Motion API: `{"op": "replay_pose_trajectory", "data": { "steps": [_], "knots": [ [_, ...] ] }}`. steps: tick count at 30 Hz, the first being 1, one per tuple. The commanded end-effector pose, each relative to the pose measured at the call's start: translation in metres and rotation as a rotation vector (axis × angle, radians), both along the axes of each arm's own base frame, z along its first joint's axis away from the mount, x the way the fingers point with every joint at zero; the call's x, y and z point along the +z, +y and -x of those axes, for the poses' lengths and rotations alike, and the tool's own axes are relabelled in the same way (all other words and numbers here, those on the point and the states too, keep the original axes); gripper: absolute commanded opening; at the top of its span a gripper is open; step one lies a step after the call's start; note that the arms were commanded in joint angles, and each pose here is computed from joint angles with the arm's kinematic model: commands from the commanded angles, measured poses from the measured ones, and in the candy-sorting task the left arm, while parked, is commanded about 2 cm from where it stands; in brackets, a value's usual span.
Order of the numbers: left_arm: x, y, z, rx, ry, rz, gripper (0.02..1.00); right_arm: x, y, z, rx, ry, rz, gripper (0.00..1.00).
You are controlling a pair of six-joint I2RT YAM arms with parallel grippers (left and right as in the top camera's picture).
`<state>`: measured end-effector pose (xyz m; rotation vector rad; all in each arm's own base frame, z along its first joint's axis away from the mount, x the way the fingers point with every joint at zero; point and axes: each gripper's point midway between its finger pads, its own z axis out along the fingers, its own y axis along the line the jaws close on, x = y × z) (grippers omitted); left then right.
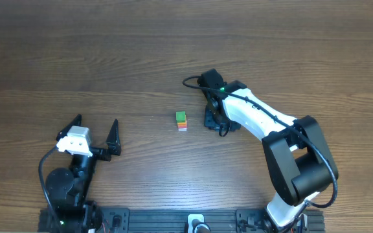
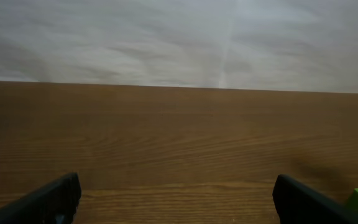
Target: Stack Cubes
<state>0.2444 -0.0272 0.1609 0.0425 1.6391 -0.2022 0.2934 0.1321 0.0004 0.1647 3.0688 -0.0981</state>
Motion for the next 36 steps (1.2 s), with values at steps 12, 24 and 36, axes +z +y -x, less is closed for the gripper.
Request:
{"op": "replay_pose_trajectory", "data": {
  "steps": [12,24,36],
  "knots": [
    [-0.001,0.000,0.000,-0.005,-0.007,-0.017,0.998,-0.005,-0.004,0.000,-0.009,0.008,0.010,0.156],
    [-0.001,0.000,0.000,-0.005,-0.007,-0.017,0.996,0.045,0.003,-0.012,-0.002,-0.070,-0.028,0.042],
    [-0.001,0.000,0.000,-0.005,-0.007,-0.017,0.998,0.158,0.042,-0.018,0.104,-0.189,-0.061,0.012]
  ]
}}
